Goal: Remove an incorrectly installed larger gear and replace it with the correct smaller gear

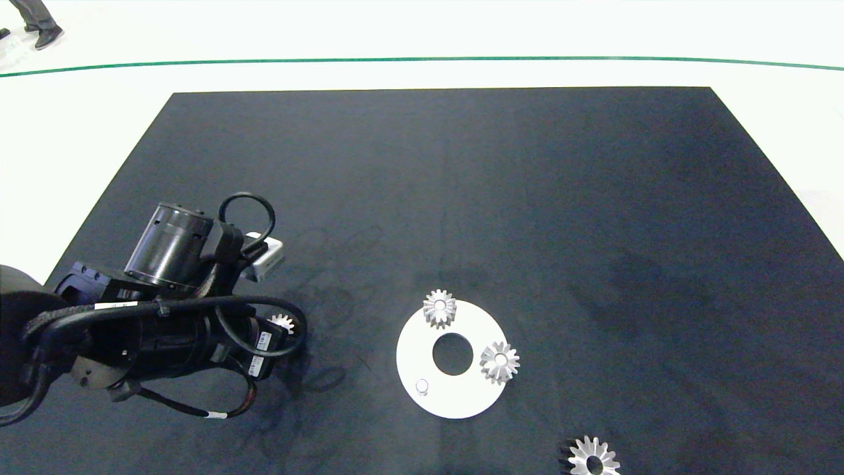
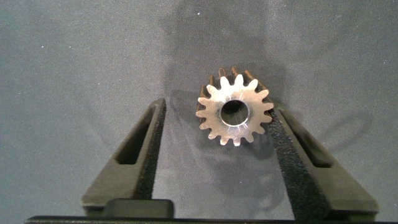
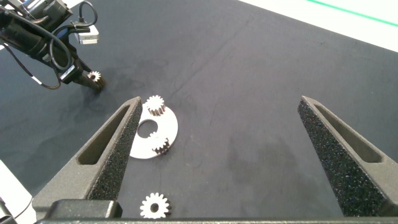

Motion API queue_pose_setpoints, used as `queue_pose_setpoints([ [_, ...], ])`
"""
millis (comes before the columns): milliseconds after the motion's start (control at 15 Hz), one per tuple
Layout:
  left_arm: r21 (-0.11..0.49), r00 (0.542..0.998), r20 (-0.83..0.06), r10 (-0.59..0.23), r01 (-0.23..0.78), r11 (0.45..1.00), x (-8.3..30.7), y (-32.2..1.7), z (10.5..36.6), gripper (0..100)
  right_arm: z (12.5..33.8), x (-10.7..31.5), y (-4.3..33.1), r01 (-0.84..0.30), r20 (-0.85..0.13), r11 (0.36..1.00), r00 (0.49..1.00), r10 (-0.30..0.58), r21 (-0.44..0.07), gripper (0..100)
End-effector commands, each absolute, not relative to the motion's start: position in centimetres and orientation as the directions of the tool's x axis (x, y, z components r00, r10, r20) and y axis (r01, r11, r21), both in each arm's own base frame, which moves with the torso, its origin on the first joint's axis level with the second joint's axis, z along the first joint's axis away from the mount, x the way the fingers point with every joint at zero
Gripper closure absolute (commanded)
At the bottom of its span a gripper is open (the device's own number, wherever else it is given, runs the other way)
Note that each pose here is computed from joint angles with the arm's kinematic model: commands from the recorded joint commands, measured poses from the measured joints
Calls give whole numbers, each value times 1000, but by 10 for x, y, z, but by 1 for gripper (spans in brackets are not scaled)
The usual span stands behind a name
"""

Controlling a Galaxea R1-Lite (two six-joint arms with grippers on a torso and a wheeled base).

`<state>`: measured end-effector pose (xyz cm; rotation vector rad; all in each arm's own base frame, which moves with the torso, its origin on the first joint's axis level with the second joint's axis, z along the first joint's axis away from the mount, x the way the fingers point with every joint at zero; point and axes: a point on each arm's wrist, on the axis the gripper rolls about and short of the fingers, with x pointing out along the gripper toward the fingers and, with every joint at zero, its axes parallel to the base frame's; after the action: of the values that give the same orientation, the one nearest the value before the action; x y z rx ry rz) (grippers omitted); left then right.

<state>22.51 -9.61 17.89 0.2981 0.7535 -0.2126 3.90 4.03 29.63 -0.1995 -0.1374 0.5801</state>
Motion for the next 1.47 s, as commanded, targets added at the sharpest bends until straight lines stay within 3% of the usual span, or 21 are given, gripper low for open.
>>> queue_pose_setpoints([
  [67, 191, 711, -698, -81, 294, 936, 225, -96, 179, 43, 296, 40, 41, -528, 69, 818, 829, 555, -229, 0],
  [733, 187, 712, -696, -95, 308, 933, 215, -97, 179, 62, 295, 40, 42, -529, 65, 817, 829, 555, -230, 0],
  [867, 163, 727, -677, -117, 303, 939, 207, -98, 179, 67, 294, 40, 42, -531, 61, 815, 829, 557, -232, 0],
  [1200, 142, 751, -609, -257, 422, 896, 162, -109, 196, 77, 291, 42, 44, -534, 46, 812, 828, 558, -237, 0],
  [1467, 142, 690, -605, -397, 584, 799, 138, -138, 199, 85, 289, 42, 45, -535, 40, 810, 828, 559, -239, 0],
])
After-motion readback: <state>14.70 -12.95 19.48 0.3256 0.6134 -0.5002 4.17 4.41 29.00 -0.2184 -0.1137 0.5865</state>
